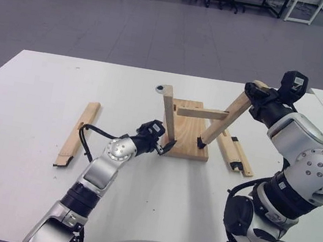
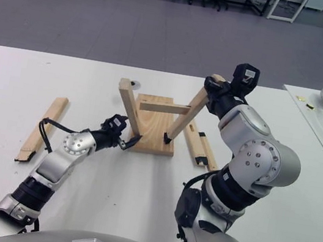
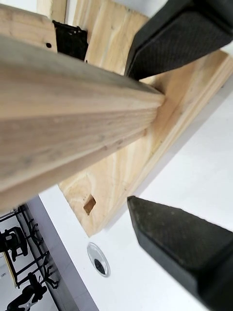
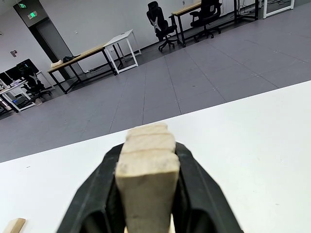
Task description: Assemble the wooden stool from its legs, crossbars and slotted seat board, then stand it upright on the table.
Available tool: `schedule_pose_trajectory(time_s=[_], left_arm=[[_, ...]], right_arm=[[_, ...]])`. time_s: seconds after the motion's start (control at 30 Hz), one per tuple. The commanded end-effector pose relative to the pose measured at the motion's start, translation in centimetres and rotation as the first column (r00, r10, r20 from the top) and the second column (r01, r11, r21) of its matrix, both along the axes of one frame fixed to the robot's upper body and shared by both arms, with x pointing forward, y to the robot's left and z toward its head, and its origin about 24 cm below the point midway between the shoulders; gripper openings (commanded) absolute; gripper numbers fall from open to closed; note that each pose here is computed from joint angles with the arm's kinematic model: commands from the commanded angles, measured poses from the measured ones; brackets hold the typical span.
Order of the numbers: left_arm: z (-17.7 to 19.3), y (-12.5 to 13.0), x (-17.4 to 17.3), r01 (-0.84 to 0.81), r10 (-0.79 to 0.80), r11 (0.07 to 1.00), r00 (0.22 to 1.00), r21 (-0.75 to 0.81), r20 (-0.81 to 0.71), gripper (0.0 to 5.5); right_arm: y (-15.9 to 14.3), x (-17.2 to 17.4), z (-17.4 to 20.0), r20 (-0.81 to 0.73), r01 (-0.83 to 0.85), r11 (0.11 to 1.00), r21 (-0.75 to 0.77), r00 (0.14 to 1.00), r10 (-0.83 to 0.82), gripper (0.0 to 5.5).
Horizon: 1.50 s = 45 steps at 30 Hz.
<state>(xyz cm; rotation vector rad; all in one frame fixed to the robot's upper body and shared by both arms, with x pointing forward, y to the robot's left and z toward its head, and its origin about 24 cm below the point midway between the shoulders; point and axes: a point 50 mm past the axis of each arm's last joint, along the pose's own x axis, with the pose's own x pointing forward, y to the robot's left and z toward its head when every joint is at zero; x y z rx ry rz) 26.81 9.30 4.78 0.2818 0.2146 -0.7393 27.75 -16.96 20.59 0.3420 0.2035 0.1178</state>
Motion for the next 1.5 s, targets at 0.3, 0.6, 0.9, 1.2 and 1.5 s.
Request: schedule_pose_trajectory(time_s=[0.3,0.6,0.9,1.2,1.5], left_arm=[[-0.3,0.5,0.0,-0.003,0.003,1.000,1.000,0.022,-0.015,4.30],[-0.2,0.7,0.0,0.003,-0.002,1.000,1.000,0.026,-0.018,4.30],[-0.3,0.7,-0.1,0.006,-0.005,0.999,1.000,0.032,-0.020,4.30],[-0.4,1.0,-0.1,0.010,-0.009,0.999,1.000,0.037,-0.024,4.30],[-0.5,1.1,-0.1,0.002,-0.002,0.999,1.000,0.034,-0.028,4.30]], right_arm=[[0.3,0.2,0.2,0.030,0.010,1.000,-0.013,0.999,-0.009,1.01],[0.9,0.1,0.0,0.047,0.007,1.000,-0.005,0.999,-0.007,1.01],[0.8,-0.1,-2.5,0.066,-0.002,1.000,-0.008,0.998,0.002,1.01],[-0.2,-0.2,-4.8,0.082,0.000,1.000,0.002,0.997,0.000,1.01],[-0.2,-0.8,-8.5,0.062,-0.113,0.993,0.023,0.992,0.111,1.01]])
